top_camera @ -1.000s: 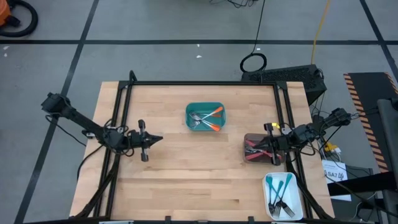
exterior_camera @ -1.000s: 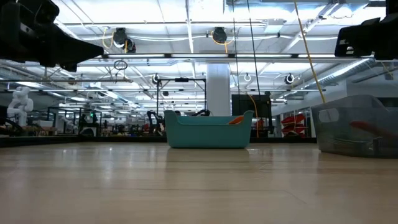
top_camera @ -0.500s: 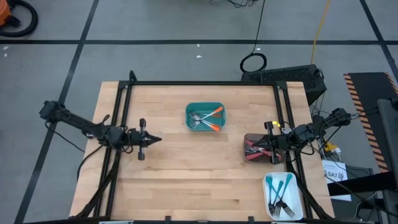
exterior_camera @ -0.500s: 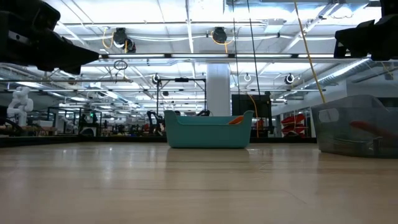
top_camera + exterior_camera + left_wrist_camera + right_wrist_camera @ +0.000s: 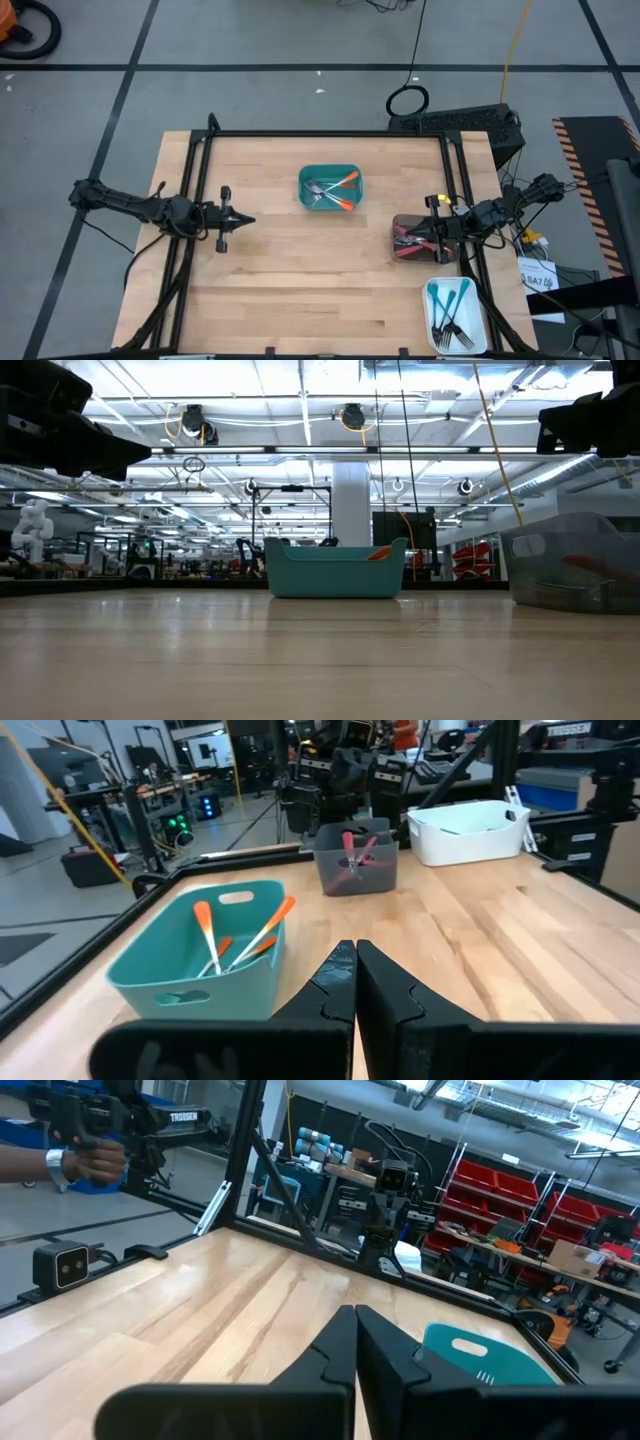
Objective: Sort silverware by color (type)
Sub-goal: Return to Home Position
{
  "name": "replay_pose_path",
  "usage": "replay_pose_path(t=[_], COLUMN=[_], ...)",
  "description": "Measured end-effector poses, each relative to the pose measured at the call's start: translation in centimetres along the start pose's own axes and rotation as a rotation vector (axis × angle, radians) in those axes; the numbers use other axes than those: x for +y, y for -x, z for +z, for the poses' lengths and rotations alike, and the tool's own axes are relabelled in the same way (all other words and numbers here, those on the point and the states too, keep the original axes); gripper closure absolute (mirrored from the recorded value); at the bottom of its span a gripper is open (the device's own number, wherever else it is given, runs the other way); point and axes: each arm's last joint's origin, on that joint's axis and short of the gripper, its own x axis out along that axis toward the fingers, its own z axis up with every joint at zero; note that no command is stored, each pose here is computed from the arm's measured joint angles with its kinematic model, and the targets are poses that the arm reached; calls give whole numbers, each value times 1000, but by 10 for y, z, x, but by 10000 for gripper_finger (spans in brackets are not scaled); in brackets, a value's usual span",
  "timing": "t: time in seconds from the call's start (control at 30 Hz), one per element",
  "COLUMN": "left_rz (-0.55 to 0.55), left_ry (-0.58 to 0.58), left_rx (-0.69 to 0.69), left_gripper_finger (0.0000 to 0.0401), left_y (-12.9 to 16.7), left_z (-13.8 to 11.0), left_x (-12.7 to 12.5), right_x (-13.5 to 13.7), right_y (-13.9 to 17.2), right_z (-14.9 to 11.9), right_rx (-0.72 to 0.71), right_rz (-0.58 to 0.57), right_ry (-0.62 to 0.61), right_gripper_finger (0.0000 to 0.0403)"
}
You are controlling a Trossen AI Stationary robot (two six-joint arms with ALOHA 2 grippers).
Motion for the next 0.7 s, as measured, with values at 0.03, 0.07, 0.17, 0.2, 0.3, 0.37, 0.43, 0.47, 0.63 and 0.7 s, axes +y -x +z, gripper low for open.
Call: replay_pose_path(t=[0.03,0.07,0.17,0.2,0.3,0.37,0.43,0.47,0.63,0.7], left_rz=[5,11,5,-3,-22,-43,-47,-50,-47,-53], left_ry=[-3,-3,-5,-4,-3,-14,-25,-28,-28,-27], left_rx=[-1,-3,-8,-11,-51,-72,-89,-90,-80,-81], left_gripper_finger=[398,398,398,398,398,398,398,398,398,398], left_y=[1,2,6,7,10,12,13,13,13,13], left_z=[0,0,-1,-1,2,3,4,3,2,2], left_x=[1,2,4,4,6,7,9,10,13,13], right_x=[0,0,0,0,1,1,1,1,2,2], right_y=[0,0,0,0,-1,-2,-2,-2,-2,-2], right_z=[0,0,0,0,-1,-2,-2,-3,-3,-3], right_rx=[0,0,3,5,15,24,31,34,38,37], right_rz=[0,0,0,1,4,6,8,9,10,9], right_ry=[0,0,1,1,5,7,9,10,11,11], right_gripper_finger=[403,403,403,403,403,403,403,403,403,403])
